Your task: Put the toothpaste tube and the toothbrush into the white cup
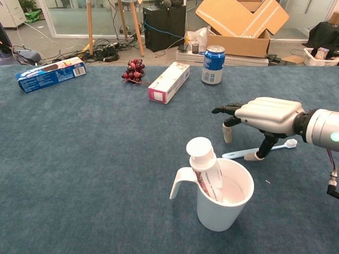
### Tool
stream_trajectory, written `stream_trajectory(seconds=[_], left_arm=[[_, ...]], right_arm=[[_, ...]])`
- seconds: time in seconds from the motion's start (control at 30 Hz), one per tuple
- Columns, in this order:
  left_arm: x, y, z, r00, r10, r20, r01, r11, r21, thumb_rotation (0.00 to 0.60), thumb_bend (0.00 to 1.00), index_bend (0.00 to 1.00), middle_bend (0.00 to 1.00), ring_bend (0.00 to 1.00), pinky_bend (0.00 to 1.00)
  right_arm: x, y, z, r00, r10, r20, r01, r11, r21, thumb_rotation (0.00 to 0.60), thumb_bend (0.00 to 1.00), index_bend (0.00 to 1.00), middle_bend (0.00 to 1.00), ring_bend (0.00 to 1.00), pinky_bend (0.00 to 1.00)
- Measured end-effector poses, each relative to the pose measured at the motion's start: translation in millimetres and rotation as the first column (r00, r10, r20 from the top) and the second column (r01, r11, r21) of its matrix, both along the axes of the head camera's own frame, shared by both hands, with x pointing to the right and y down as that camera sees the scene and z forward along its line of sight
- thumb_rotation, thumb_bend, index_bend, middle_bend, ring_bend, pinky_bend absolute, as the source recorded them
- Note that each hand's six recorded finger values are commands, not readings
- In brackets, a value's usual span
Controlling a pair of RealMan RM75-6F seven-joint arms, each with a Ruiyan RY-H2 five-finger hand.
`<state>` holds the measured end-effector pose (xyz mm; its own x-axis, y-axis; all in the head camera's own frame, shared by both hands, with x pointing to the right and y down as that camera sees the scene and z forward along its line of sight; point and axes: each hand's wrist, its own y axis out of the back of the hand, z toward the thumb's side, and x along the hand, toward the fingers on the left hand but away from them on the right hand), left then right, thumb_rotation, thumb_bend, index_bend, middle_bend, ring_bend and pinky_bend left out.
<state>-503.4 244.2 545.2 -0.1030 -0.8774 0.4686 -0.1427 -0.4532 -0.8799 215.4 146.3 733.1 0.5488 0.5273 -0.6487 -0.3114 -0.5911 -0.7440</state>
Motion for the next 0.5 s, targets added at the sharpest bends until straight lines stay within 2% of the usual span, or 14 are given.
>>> stream_trajectory(seconds=[0.5], left_arm=[[-0.2, 0.1, 0.3, 1.0, -0.001, -0.001, 0.001, 1.0, -0.002, 0.6, 0.0, 0.78, 0.45, 0.36, 0.4]], right_arm=[[0.6, 2.7, 8.7, 1.0, 0.001, -0.006, -0.001, 1.0, -0.009, 0.6, 0.15, 0.46, 0.0, 0.0, 0.24]])
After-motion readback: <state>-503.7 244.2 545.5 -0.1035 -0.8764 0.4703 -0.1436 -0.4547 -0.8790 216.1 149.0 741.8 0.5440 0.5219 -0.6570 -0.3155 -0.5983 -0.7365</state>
